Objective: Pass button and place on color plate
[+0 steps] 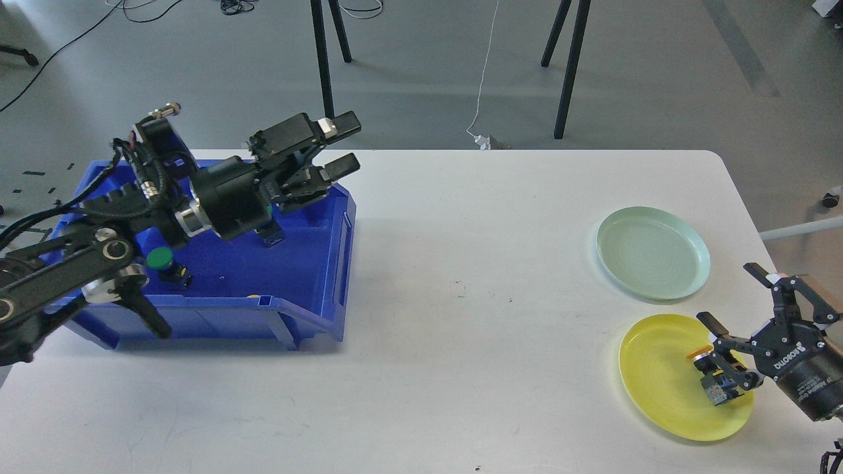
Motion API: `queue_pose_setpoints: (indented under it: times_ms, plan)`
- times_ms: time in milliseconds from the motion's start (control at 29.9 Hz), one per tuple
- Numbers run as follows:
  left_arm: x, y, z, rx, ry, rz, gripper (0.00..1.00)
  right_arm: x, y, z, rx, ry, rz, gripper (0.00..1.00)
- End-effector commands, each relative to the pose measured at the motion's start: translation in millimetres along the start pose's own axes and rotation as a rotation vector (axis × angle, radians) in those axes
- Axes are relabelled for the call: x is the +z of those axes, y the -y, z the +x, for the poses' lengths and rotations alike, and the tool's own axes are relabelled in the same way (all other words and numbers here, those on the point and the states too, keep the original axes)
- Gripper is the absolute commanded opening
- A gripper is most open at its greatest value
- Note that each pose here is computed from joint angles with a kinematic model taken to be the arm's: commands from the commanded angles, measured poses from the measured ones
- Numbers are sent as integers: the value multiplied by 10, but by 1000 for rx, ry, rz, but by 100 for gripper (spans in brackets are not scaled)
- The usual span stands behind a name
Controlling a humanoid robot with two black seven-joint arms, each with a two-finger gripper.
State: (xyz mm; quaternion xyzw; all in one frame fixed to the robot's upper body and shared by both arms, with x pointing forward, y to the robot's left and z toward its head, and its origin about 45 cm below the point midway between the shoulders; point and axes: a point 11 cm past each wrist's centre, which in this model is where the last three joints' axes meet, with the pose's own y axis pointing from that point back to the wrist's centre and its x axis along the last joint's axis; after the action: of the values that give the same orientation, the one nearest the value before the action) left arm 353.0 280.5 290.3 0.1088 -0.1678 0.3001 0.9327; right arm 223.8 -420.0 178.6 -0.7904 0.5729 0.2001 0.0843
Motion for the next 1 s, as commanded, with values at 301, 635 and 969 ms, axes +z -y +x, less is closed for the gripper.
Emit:
queue_pose_setpoints:
  times_ms: [301, 635, 969]
  plan:
    - [-545, -1331, 579, -198, 637, 635, 97, -911, 763, -242, -110, 119, 319, 96]
    - [-1263, -1318, 614, -304, 652, 825, 96, -911, 817, -278, -120, 134, 336, 97]
    - [-1421, -1256, 520, -323, 623, 833, 96, -892, 791, -257, -113, 131, 327, 97]
